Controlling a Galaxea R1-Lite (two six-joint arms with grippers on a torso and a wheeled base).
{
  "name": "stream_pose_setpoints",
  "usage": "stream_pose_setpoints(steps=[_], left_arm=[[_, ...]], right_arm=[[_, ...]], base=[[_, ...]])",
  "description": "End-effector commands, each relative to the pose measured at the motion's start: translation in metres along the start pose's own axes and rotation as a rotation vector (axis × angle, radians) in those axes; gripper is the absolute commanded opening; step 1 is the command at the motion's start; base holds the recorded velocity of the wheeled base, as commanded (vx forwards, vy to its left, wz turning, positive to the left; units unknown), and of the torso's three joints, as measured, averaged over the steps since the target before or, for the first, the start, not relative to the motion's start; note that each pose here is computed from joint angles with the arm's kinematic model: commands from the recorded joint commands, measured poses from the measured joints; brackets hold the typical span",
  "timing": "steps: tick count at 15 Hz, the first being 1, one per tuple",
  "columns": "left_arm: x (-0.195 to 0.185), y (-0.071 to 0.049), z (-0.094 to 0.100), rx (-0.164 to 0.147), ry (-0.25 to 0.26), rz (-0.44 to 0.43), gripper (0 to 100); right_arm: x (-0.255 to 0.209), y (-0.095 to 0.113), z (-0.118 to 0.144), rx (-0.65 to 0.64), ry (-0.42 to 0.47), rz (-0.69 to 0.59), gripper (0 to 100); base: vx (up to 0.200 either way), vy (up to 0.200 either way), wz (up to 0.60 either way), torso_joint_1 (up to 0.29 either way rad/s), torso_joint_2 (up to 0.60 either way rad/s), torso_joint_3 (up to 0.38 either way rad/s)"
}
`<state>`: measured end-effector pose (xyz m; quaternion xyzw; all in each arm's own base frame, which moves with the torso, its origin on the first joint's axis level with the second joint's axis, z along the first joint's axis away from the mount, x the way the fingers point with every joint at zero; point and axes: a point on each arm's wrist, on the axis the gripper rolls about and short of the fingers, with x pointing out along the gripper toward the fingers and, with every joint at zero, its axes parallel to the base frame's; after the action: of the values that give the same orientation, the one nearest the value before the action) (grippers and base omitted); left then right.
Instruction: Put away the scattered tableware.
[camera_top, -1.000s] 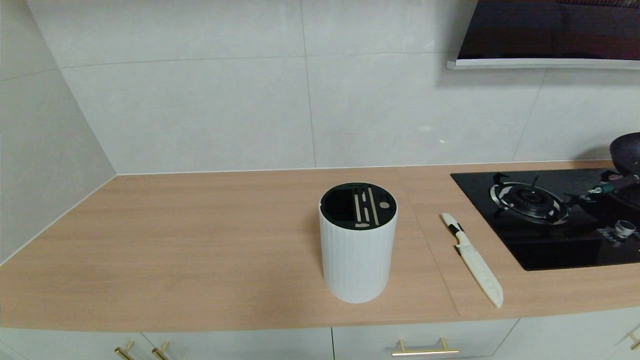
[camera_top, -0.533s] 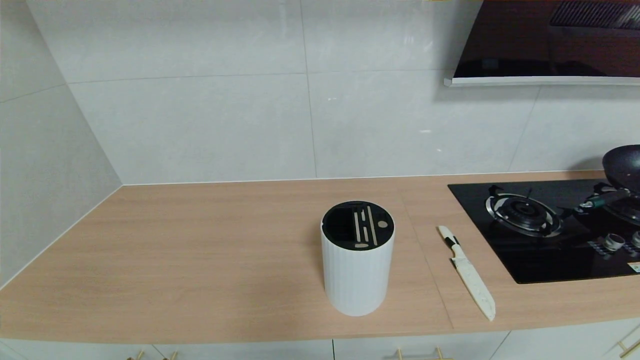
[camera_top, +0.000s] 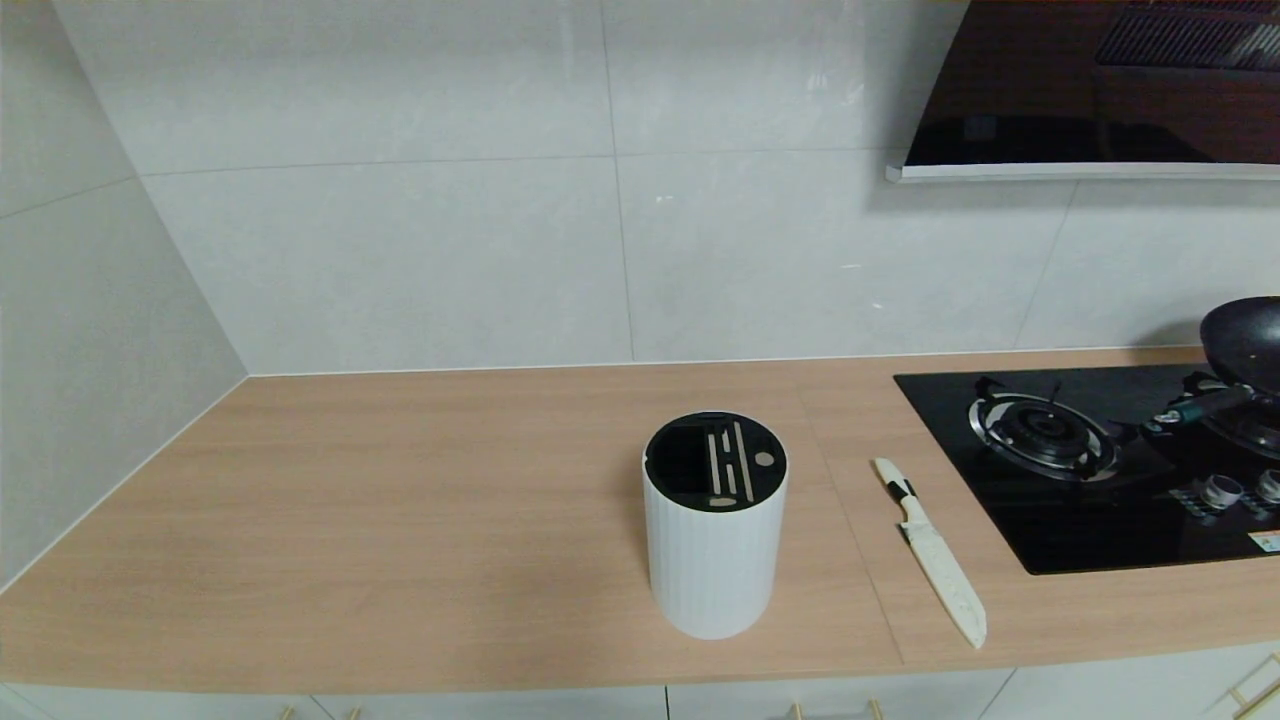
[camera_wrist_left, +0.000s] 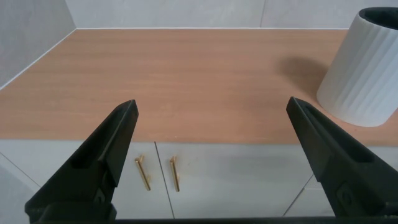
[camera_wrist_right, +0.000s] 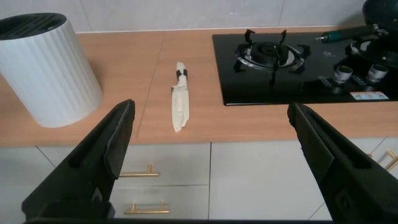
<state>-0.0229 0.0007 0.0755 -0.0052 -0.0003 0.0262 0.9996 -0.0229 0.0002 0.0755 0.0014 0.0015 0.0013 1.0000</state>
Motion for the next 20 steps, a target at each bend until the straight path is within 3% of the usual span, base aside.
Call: stream_pose_setpoints(steps=[1, 10, 12, 20], left_arm=[[0.0, 0.0, 0.0, 0.0, 0.0, 0.0, 100], [0.0, 0.0, 0.0, 0.0, 0.0, 0.001, 100], [0.0, 0.0, 0.0, 0.0, 0.0, 0.001, 100], [0.0, 0.0, 0.0, -0.002, 0.0, 0.001, 100]], right_arm=[[0.0, 0.0, 0.0, 0.0, 0.002, 0.002, 100], [0.0, 0.0, 0.001, -0.021, -0.006, 0.0, 100], [-0.005, 0.0, 0.044, 0.041, -0.068, 0.036, 100], [0.073, 0.004, 0.109, 0.036, 0.259, 0.108, 100]], base=[[0.0, 0.0, 0.0, 0.0, 0.0, 0.0], [0.0, 0.0, 0.0, 0.0, 0.0, 0.0], [0.0, 0.0, 0.0, 0.0, 0.0, 0.0], [0.0, 0.0, 0.0, 0.0, 0.0, 0.0]])
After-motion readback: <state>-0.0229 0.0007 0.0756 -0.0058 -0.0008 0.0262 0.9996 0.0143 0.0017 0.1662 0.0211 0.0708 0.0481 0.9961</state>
